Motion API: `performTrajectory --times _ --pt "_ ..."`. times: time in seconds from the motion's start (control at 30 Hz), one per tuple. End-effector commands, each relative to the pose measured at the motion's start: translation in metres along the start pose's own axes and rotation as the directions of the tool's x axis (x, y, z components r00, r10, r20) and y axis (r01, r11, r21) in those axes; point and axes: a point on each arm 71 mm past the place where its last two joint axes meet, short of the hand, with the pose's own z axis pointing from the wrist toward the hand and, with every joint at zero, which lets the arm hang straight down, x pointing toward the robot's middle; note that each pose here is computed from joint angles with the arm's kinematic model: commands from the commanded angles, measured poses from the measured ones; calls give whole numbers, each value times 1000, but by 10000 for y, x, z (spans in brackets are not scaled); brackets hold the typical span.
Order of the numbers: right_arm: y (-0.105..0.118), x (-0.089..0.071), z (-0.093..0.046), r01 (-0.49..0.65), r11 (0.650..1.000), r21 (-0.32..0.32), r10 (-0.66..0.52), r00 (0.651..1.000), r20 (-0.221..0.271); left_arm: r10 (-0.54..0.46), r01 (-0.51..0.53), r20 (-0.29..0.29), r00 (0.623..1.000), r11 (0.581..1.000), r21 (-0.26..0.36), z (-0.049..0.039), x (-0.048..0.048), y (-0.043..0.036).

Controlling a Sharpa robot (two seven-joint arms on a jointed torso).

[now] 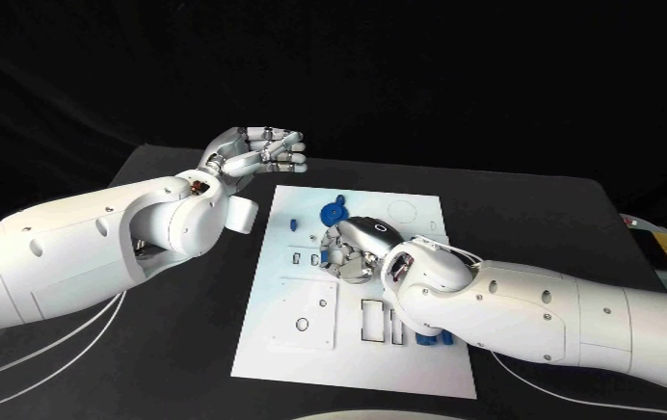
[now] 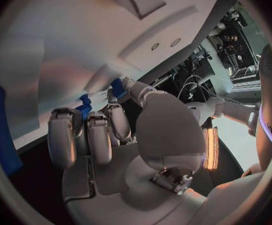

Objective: Assemble the parts on the task board

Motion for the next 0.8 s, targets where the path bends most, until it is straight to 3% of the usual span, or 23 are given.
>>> performTrajectory --times 0.03,0.47,0.8 --pt "-22 62 -8 26 1000 4 -26 999 -37 -10 10 -19 1000 1000 5 1 24 -10" --pt "-7 71 -6 26 1000 -5 -26 999 -37 -10 10 -18 1000 1000 3 1 19 -9" --pt "10 51 -5 16 1000 -17 -16 1000 -4 -12 12 -22 1000 1000 1 2 20 -7"
